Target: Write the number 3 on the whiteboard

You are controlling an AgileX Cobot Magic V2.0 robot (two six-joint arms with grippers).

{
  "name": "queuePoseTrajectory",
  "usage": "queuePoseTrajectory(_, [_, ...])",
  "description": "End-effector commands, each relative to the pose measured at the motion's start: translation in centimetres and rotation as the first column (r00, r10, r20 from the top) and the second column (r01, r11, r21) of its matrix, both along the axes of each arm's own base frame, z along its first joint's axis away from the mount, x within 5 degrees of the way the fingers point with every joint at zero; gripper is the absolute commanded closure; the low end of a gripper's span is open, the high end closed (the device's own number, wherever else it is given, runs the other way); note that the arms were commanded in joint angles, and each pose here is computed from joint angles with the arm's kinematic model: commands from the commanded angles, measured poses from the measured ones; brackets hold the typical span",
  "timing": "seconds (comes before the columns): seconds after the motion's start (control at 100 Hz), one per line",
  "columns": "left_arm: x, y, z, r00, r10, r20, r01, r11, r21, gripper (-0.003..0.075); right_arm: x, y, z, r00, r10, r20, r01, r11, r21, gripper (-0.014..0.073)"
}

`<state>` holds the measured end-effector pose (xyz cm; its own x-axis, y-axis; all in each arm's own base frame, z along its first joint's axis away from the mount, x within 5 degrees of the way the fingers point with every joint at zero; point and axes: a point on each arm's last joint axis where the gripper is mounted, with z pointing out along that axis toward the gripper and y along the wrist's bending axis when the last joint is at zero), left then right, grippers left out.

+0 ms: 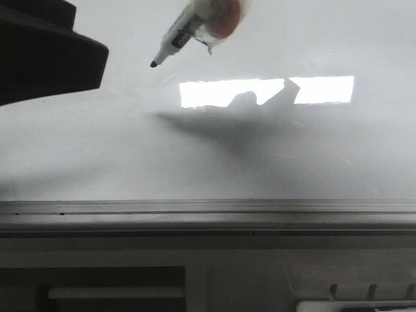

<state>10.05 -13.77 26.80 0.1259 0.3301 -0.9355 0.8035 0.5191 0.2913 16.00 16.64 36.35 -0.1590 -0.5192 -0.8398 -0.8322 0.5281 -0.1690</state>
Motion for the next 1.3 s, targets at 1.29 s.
queuePoseTrajectory(1.29, [2.1, 1.5, 1.9, 0.985, 0.17, 0.008, -0.167, 0.976, -0.138, 0.0377, 4.3, -1.3, 1.4, 0.985, -0.167, -0.049, 0.164, 0.985, -0.058, 0.0654])
